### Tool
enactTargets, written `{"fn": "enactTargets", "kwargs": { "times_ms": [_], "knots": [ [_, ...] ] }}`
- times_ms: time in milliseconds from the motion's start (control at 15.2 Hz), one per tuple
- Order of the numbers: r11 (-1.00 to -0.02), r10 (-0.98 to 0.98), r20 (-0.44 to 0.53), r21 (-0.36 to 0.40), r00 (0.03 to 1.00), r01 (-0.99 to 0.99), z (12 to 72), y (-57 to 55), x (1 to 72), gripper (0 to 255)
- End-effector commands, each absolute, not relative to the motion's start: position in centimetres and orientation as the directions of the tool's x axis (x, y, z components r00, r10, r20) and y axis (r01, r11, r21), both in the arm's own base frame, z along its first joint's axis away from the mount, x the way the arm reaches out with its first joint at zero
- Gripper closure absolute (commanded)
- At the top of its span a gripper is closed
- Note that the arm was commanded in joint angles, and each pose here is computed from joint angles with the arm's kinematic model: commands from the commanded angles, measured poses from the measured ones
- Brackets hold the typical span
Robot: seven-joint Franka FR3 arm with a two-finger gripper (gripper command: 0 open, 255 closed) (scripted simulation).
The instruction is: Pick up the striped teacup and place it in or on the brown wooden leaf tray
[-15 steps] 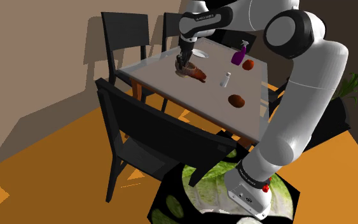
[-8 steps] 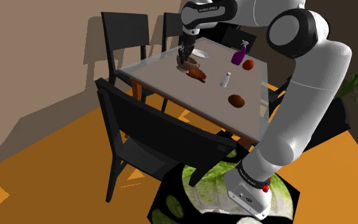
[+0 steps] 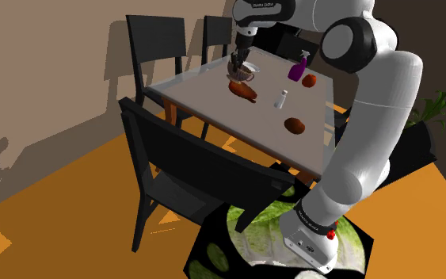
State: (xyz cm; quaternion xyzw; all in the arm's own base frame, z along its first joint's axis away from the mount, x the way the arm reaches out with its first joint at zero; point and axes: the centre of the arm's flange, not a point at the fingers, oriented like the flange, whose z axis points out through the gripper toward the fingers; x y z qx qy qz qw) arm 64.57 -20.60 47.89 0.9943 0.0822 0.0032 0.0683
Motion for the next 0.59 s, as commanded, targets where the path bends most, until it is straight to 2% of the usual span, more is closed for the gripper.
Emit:
{"fn": "enactTargets", "kwargs": {
  "times_ms": [0, 528],
  "knots": [
    [-0.977, 0.165, -0.004, 0.137, 0.986, 0.164, 48.3, -23.2, 65.1, 255],
    [-0.977, 0.165, -0.004, 0.137, 0.986, 0.164, 49.8, -33.2, 67.2, 255]
  ]
}}
